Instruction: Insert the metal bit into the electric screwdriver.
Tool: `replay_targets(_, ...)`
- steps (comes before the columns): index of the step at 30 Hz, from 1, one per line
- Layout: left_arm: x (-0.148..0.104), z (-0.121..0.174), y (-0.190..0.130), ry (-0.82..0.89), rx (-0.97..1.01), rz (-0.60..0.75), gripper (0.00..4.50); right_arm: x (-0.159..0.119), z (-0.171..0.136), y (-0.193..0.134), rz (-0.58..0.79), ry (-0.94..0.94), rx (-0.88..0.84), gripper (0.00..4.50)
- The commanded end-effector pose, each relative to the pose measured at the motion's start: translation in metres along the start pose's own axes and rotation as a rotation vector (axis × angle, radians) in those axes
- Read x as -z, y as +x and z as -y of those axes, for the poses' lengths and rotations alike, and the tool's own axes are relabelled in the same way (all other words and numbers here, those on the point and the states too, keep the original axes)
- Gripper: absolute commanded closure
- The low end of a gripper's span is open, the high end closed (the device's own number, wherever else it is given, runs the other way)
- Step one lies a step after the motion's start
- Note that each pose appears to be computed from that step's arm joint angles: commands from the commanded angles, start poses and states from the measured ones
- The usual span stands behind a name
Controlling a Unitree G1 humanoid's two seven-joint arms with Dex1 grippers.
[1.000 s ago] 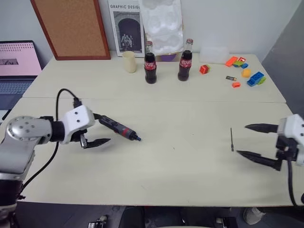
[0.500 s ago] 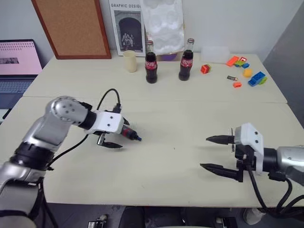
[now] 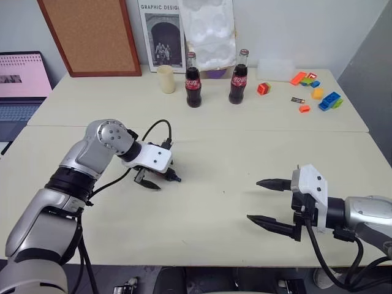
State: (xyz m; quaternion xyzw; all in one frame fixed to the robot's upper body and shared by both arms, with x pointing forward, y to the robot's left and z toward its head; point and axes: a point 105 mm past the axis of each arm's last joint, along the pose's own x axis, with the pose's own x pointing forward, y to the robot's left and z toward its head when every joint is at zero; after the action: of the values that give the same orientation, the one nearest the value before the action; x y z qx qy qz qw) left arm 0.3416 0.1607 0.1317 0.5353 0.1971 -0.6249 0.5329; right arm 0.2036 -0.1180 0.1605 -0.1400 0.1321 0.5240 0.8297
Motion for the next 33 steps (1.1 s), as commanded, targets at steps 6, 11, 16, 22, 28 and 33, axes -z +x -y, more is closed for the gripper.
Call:
replay_targets(6, -0.004, -0.014, 0.002, 0.043, -0.023, -0.038, 0.01, -0.006, -0.008, 0.002, 0.022, -0.036, -0.017, 0.00)
replay_targets(11, -0.002, -0.012, 0.004, 0.065, -0.009, -0.052, 0.01, -0.006, -0.009, 0.001, 0.023, -0.034, -0.015, 0.00)
replay_targets(16, 0.003, -0.008, 0.007, 0.078, 0.007, -0.075, 0.44, -0.006, -0.009, 0.001, 0.021, -0.033, -0.015, 0.00)
replay_targets(22, 0.009, -0.004, 0.008, 0.071, 0.025, -0.097, 1.86, -0.007, -0.007, 0.001, 0.023, -0.029, -0.016, 0.00)
replay_targets(28, 0.009, 0.001, 0.015, 0.069, 0.047, -0.091, 2.86, -0.009, -0.006, 0.000, 0.028, -0.031, -0.013, 0.00)
replay_targets(33, 0.001, -0.002, 0.017, 0.090, 0.028, -0.048, 2.86, -0.011, -0.006, -0.002, 0.034, -0.035, -0.016, 0.00)
